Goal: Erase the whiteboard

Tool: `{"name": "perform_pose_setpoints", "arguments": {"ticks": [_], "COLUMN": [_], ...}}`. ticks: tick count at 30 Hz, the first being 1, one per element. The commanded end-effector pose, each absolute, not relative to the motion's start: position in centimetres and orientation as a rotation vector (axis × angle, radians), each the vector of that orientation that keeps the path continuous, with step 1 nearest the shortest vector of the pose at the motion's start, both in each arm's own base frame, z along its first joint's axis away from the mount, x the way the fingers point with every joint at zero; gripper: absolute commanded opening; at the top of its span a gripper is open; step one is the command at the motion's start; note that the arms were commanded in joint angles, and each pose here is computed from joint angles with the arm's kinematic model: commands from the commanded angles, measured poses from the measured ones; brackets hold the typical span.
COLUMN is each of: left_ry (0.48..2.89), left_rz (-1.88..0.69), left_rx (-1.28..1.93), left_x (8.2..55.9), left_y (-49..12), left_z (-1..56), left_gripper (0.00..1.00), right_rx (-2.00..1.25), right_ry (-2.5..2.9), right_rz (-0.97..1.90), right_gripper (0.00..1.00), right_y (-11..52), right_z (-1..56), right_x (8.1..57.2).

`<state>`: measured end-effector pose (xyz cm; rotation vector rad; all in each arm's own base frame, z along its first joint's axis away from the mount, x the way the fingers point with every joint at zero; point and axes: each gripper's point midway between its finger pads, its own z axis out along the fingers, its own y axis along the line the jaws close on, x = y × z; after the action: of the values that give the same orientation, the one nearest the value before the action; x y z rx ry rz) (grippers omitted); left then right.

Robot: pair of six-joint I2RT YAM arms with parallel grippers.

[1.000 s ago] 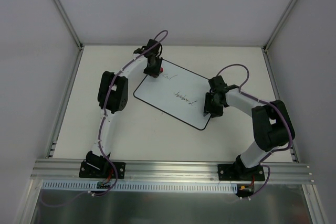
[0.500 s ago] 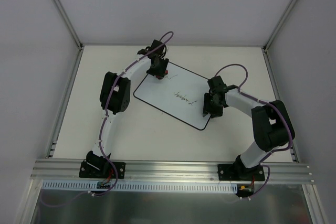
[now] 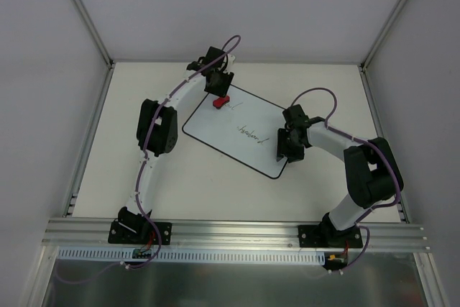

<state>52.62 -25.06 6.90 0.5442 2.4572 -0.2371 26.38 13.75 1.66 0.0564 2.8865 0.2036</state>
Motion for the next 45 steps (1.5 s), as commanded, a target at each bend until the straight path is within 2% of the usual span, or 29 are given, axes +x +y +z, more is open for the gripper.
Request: {"name": "perform_pose_setpoints", "arguments": {"ticks": [1,9,14,17,18,22,25,38,45], "left_ry": [2.439,2.460,2.475,2.480,2.482,2.491,2.514,2.542,2.579], "left_rz": [-0.278,-0.261,-0.264,-0.268,-0.273,-0.329,-0.364,-0.404,-0.279], "left_rx": [0.601,0.599,0.603,0.601,0.603,0.608,0.613,0.766,0.511], "left_x": [53.0,53.3,53.2,53.2,53.1,52.8,52.2,46.4,49.0], "left_y": [-25.3,-24.7,-24.6,-24.7,-24.7,-25.4,-26.0,-33.0,-29.4], "left_z": [6.8,5.4,4.5,4.3,4.2,3.8,2.9,1.3,1.9], "left_gripper": [0.43,0.48,0.47,0.40,0.32,0.15,0.10,0.07,0.05], "right_rx": [0.023,0.020,0.015,0.011,0.011,0.009,0.009,0.011,0.002], "right_ry": [2.939,2.944,2.948,2.945,2.945,2.943,2.938,2.938,2.937], "right_rz": [0.261,0.267,0.265,0.266,0.266,0.263,0.263,0.250,0.242], "right_gripper": [0.49,0.50,0.51,0.50,0.51,0.51,0.51,0.51,0.51], "right_y": [14.5,14.6,14.6,14.6,14.5,14.5,14.5,14.3,14.2], "right_z": [2.0,2.0,1.8,1.9,1.9,1.9,2.0,1.9,1.8], "right_x": [24.5,24.4,24.2,24.2,24.2,24.1,24.1,24.0,24.0]}}
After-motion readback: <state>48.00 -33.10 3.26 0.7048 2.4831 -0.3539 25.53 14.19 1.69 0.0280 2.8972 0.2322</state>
